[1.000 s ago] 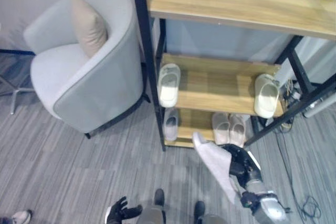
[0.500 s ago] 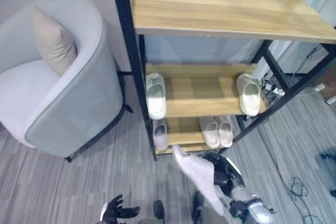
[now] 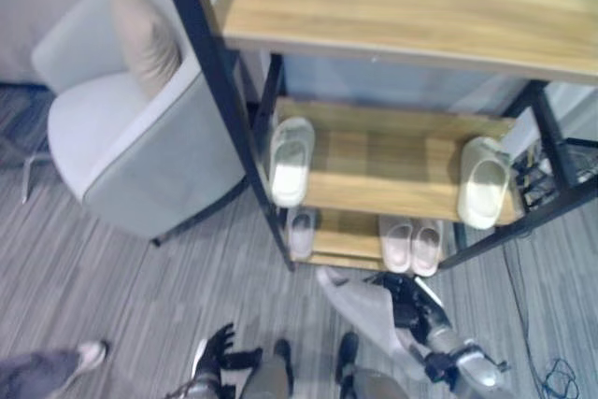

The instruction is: Arrange the slippers neatly on the shoe rack.

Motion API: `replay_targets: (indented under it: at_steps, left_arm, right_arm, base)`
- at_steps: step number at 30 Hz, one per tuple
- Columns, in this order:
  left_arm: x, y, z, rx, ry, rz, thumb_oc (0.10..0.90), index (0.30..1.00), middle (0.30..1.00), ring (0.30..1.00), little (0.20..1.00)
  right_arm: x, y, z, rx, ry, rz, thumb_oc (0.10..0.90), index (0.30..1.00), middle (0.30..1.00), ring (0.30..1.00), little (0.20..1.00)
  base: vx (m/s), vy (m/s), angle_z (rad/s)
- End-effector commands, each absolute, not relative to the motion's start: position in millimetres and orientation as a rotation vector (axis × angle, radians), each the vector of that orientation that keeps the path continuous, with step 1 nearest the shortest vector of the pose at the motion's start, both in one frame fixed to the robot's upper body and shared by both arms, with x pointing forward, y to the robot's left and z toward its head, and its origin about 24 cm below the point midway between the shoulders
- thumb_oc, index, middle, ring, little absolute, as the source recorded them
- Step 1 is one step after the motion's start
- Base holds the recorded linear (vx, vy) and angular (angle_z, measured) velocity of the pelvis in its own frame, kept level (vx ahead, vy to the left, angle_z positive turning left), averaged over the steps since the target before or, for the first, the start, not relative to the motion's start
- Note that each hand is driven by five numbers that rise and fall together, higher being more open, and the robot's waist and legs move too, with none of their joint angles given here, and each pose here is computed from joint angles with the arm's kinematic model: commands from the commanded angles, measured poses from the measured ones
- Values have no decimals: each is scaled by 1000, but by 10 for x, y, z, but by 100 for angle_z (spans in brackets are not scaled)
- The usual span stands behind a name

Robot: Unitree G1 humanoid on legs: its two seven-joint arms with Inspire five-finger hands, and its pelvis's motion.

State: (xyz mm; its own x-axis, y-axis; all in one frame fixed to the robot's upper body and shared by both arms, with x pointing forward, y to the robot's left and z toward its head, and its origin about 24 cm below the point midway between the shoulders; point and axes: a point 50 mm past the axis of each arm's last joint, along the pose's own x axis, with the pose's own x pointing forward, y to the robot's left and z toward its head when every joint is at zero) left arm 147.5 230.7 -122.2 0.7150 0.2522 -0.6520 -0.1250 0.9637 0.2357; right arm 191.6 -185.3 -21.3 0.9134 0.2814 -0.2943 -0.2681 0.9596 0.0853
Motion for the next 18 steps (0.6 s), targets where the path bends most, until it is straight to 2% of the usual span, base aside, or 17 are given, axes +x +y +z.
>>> replay_targets:
  at_steps: [1,6,12,13,14,16,18]
  left_arm:
    - [1408,2448,-1193,245,738,220,800,900,900,900,900]
    - [1336,2481,-1281,296,804,253,800,900,900,900,900]
    - [1819,2468,-922,162,538,356,800,900,900,900,900]
    - [1819,2468,-922,162,538,356,800,900,900,900,900]
    - [1899,2526,-959,97,573,425,800,900,900,900,900]
    - [2194,2360,-791,54,464,445,800,900,900,900,900]
    - [2130,2483,-831,49,488,491,800,900,900,900,900]
  right_arm:
    - [2000,-1796,152,50,92,317,400,300,300,300,300]
    - [2000,-1763,118,29,101,315,400,300,300,300,300]
    - [2278,-1809,252,-18,6,181,400,300,300,300,300]
    - [2277,-1809,252,-18,6,181,400,300,300,300,300]
    - [2460,-1776,289,8,-14,141,400,300,300,300,300]
    - [2494,-1680,483,37,-101,148,400,300,300,300,300]
    - [2553,-1706,482,19,-104,130,400,300,300,300,300]
  base:
    - [41,166,11]
    - [27,185,-21]
    - [-99,82,-31]
    - [-87,29,7]
    - [-100,0,12]
    - [-112,-14,3]
    - [-49,-26,-11]
